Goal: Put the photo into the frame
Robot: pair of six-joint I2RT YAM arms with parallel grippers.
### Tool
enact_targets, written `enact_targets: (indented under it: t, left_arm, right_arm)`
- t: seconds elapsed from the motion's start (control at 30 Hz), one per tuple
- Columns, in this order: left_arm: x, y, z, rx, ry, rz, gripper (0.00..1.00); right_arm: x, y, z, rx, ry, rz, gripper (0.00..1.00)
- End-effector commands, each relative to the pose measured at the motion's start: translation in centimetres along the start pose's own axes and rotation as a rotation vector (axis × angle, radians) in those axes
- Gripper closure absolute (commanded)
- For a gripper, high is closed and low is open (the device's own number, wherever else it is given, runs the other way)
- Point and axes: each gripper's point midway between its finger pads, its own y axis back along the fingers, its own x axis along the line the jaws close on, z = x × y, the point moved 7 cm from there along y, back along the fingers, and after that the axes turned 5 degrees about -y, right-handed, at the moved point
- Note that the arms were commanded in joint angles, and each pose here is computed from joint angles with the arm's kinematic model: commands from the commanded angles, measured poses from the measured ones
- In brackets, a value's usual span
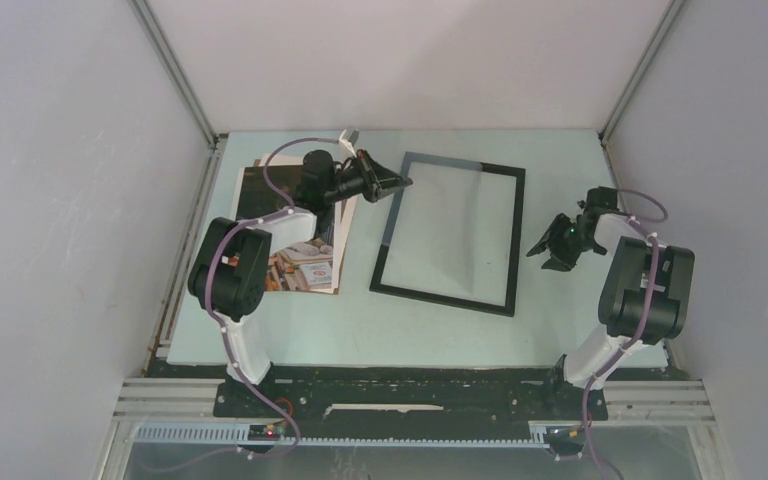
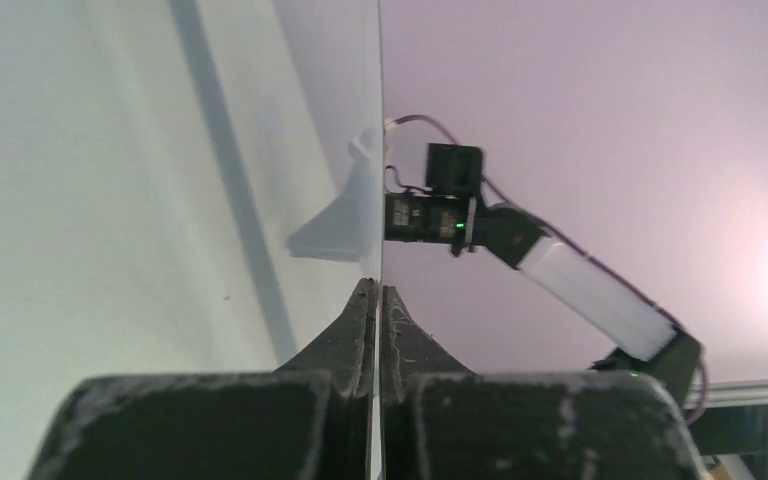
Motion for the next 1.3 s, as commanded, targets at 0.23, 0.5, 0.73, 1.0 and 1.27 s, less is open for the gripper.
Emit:
enact_targets:
  t: [0.23,0.5,0.73,1.0,1.27]
  left_arm:
    - [-8.7,-2.6,-0.7,0.026,0.021,-0.263,1.00]
    - [-12.0,-4.6,-1.2,0.075,-0.022,-0.355,1.00]
    - [-13.4,-6.0,-0.8,0.109,-0.046,-0.399,1.00]
    - [-9.7,-8.4,-0.6,0.125,0.020,-0.356,1.00]
    - [-1.7,-7.5,-0.3,0.050,0.136,-0.263,1.00]
  right_arm:
    - [0.8,0.4,2.4,-0.111,-0.141,0.300,0.45]
    - [-0.9,-0.5,2.2,-0.099,-0.190,0.320,0.47]
    - [-1.5,-0.6,2.3,-0.096,-0.219,0.344,0.48]
    - [-2.1,-0.9,2.4,-0.109,-0.238,0.323,0.48]
    - [-2.8,-0.7,2.4,-0.136,-0.260,0.307,0.49]
